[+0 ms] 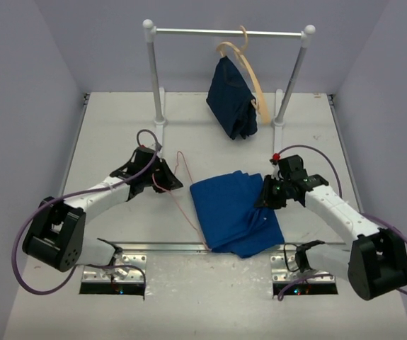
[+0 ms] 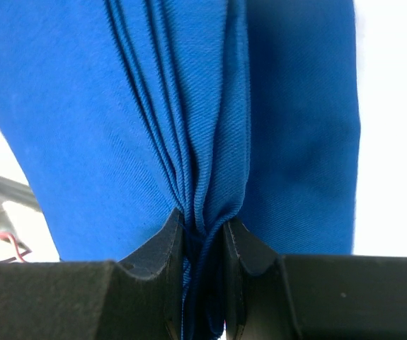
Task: Place the trousers on the hanger
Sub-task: Place the trousers on the hanger, then place the hanger at the clothesline.
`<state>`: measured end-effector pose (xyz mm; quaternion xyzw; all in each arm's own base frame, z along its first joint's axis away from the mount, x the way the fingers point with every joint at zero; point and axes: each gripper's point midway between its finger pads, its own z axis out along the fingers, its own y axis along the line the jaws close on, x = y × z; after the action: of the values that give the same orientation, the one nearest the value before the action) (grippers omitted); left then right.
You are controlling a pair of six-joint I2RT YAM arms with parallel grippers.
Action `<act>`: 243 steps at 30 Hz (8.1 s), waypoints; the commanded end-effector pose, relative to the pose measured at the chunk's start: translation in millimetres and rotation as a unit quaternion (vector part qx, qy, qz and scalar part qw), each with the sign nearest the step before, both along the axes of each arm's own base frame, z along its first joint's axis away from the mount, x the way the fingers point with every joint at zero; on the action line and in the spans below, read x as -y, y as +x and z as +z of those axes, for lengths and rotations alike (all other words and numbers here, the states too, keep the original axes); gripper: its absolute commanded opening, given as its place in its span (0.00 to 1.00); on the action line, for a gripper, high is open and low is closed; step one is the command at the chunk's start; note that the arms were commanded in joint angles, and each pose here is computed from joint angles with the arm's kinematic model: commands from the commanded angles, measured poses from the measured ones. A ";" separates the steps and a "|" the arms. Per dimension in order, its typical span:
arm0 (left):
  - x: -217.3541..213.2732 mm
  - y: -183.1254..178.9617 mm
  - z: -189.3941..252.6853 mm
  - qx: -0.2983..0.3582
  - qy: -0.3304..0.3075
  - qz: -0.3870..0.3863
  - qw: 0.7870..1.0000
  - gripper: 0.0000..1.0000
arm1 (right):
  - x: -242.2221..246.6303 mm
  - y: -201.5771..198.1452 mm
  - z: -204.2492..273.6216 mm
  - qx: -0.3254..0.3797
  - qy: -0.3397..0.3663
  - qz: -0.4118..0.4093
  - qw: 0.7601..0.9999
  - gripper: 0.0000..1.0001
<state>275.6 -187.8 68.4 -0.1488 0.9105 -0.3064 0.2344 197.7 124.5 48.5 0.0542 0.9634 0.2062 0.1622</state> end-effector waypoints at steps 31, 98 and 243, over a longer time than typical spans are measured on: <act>-78.9 -5.3 -52.2 -0.072 0.122 0.066 0.988 0.00 | -75.0 115.3 141.9 0.233 0.074 0.056 0.968 0.00; -64.2 30.9 21.3 -0.015 0.020 0.181 0.983 0.00 | -239.4 -36.9 107.4 0.225 0.021 0.315 0.922 0.99; -195.7 -18.3 67.5 0.059 0.032 0.235 0.970 1.00 | -219.2 214.3 401.8 0.291 0.501 0.233 0.781 0.00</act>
<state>250.7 12.1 127.9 -0.3574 0.8469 -0.2083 0.3340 426.4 347.5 375.2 -0.0651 0.6942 0.6663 0.2645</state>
